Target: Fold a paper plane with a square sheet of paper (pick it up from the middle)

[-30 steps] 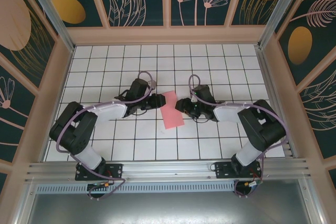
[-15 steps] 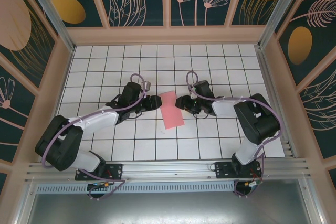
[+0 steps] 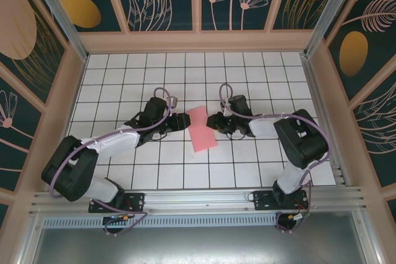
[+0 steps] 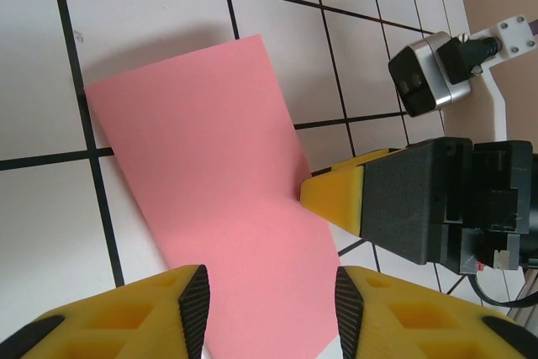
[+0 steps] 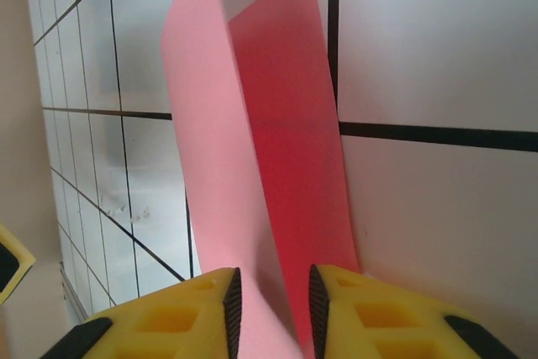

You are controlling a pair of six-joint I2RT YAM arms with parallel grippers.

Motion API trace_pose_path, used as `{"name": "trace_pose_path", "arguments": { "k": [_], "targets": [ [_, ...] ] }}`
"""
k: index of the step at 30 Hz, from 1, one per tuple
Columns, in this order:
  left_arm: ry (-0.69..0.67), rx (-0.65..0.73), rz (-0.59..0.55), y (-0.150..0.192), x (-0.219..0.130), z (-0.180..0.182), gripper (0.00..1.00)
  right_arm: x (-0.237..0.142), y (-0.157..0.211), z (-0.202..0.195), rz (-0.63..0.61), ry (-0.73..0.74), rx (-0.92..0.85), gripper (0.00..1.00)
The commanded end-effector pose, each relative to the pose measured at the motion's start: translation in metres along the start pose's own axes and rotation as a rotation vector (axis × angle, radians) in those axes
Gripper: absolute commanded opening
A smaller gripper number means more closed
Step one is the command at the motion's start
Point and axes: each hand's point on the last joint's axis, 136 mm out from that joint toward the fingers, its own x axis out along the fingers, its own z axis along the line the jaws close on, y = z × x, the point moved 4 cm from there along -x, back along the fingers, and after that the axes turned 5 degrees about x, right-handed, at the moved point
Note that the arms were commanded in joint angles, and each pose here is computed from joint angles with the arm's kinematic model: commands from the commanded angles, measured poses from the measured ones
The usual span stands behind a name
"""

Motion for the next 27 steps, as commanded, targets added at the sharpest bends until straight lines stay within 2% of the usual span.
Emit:
{"name": "trace_pose_path", "arguments": {
  "k": [1,8,12,14,18,21,27],
  "targets": [
    [0.017,0.019,0.000,0.001,-0.002,-0.001,0.47,-0.003,0.004,0.010,0.002,-0.068,-0.005,0.29],
    [0.034,0.030,0.015,0.003,-0.001,-0.003,0.47,0.002,0.008,0.013,0.043,-0.093,-0.012,0.32],
    [0.048,0.037,0.024,0.004,-0.001,-0.005,0.47,0.010,0.004,0.012,0.060,-0.080,-0.018,0.28],
    [0.052,0.045,0.027,0.005,-0.002,-0.006,0.47,0.012,0.001,0.010,0.053,-0.066,-0.007,0.23],
    [-0.005,0.087,-0.003,0.007,-0.007,-0.002,0.50,0.010,0.001,0.012,0.030,-0.078,0.030,0.13],
    [-0.045,0.139,0.002,0.013,-0.007,-0.003,0.50,0.006,0.002,0.013,-0.012,-0.080,0.072,0.09],
    [-0.069,0.187,0.003,0.024,-0.006,-0.007,0.50,0.000,0.023,0.019,-0.115,-0.039,0.193,0.09]
  ]
}}
